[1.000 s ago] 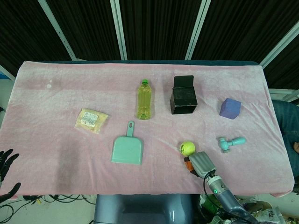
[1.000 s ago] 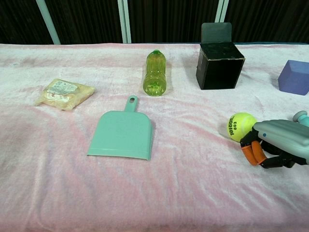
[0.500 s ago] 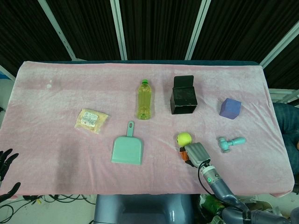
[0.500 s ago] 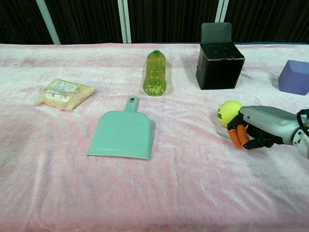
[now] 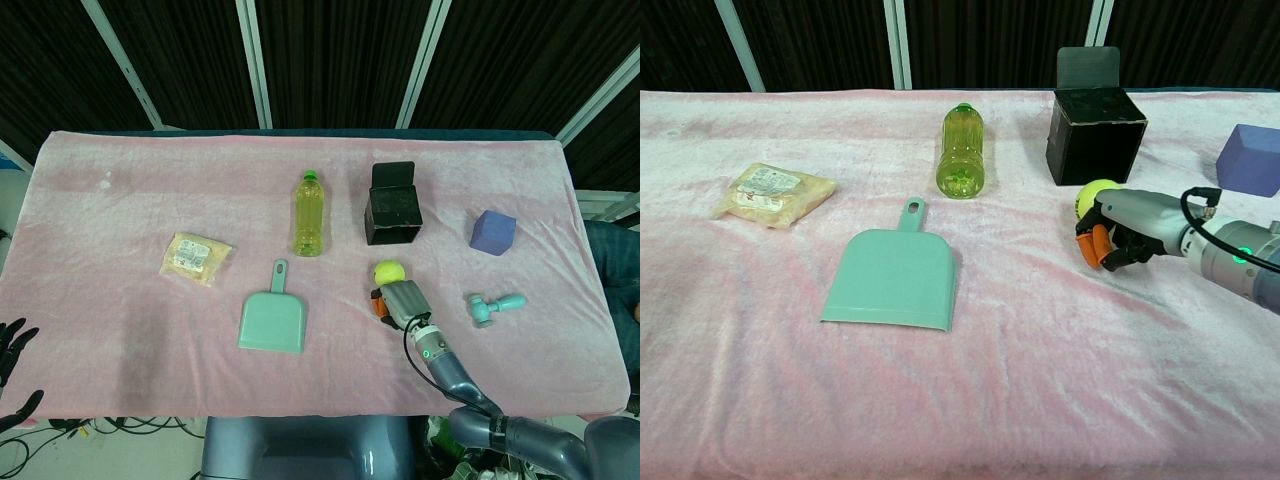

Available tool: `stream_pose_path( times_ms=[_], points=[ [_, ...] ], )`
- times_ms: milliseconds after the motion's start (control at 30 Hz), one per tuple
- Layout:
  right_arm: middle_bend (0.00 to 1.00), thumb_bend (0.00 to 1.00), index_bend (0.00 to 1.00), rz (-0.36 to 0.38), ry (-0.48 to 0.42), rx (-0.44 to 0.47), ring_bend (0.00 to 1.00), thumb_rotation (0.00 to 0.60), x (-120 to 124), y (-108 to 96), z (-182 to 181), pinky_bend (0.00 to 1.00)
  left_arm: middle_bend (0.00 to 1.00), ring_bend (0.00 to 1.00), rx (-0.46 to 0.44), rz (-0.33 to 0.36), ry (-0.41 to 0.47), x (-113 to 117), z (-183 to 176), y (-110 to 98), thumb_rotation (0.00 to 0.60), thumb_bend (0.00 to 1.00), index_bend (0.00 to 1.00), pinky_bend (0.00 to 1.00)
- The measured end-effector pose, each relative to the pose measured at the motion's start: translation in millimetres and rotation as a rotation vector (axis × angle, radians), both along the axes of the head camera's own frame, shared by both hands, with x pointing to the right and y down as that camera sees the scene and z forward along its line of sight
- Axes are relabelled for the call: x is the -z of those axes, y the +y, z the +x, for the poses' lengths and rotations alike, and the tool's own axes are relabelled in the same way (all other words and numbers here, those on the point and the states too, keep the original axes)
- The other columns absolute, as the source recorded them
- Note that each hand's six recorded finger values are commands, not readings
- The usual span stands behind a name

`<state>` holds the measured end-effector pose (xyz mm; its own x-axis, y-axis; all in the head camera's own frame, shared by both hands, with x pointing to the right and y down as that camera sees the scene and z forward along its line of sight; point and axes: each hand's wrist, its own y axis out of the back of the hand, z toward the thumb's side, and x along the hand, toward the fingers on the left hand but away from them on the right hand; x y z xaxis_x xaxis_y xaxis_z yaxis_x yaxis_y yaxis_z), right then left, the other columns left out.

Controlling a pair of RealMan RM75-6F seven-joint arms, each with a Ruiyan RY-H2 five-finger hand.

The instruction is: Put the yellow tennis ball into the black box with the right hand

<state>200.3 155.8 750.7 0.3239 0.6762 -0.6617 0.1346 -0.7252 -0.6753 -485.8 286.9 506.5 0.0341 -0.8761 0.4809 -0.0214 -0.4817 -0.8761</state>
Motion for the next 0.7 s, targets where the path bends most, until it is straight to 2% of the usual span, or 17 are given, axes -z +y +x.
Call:
stream_pose_path(
  times_ms=[200, 333, 700],
  points=[
    [0.85, 0.96, 0.98, 0.008, 0.028, -0.011, 0.96, 0.6, -13.0, -18.4, -3.5, 1.0, 0.04, 0.0, 0.007, 0.001, 0.003, 0.2, -1.1, -1.2, 0.6, 0.27, 0.12, 0.0],
    [0.85, 0.95, 0.98, 0.021, 0.028, -0.056, 0.96, 0.6, -18.6, -34.7, -4.3, 1.0, 0.04, 0.0, 0.009, 0.0, 0.004, 0.1, -1.2, -1.6, 0.6, 0.27, 0.12, 0.0],
    [0.85, 0.95, 0.98, -0.006, 0.035, -0.155, 0.96, 0.6, -32.6, -70.0, 4.8, 1.0, 0.04, 0.0, 0.019, 0.002, 0.003, 0.0, -2.6, -2.9, 0.6, 0.27, 0.12, 0.0]
  ],
)
